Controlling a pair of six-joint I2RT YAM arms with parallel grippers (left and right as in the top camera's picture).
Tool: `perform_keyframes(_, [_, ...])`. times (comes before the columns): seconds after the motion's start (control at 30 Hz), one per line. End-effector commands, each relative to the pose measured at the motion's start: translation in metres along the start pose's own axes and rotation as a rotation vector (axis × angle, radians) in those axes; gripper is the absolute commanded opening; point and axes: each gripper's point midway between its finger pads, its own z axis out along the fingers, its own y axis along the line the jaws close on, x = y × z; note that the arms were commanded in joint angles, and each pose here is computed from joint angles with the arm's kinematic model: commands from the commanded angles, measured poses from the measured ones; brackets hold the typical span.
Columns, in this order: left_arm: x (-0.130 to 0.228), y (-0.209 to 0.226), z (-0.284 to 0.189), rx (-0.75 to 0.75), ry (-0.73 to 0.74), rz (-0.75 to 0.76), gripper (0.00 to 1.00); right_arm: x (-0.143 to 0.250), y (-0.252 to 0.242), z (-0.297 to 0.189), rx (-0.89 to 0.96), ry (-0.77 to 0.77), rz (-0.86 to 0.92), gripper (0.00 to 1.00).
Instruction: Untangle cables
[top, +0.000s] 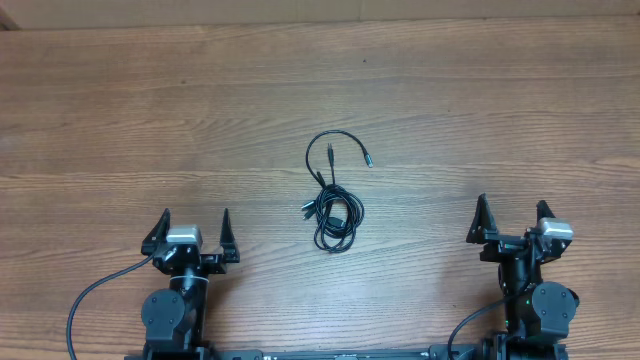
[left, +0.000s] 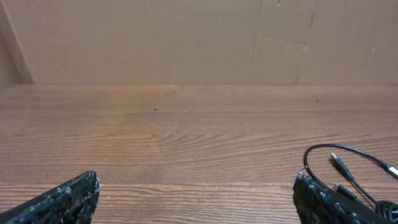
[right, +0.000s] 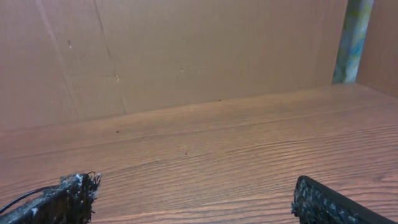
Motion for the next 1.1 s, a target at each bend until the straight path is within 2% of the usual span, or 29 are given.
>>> perform_keyframes(0.0, [0.000, -0.006, 0.000, 0.038, -0.009, 0.021, 0.99, 0.001, 0.000, 0.000, 0.003, -0.008, -0.009, 1.00])
perform_keyframes(0.1, [-0.002, -0.020, -0.002, 0.117, -0.010, 0.021, 1.00, 0.001, 0.000, 0.000, 0.003, -0.008, -0.009, 1.00])
perform_keyframes(0.3, [-0.011, -0.026, -0.013, 0.152, 0.064, -0.037, 0.99, 0.001, 0.000, 0.000, 0.003, -0.008, -0.009, 1.00])
perform_keyframes(0.53, [-0.046, -0.033, -0.038, 0.191, 0.085, -0.080, 1.00, 0.001, 0.000, 0.000, 0.003, -0.008, -0.009, 1.00])
perform_keyframes(0.73, [-0.071, -0.048, -0.051, 0.284, 0.046, -0.083, 1.00, 0.001, 0.000, 0.000, 0.003, -0.008, -0.009, 1.00])
perform_keyframes(1.07, [-0.051, -0.058, -0.034, 0.328, 0.211, -0.145, 0.99, 0.001, 0.000, 0.000, 0.003, -0.008, -0.009, 1.00])
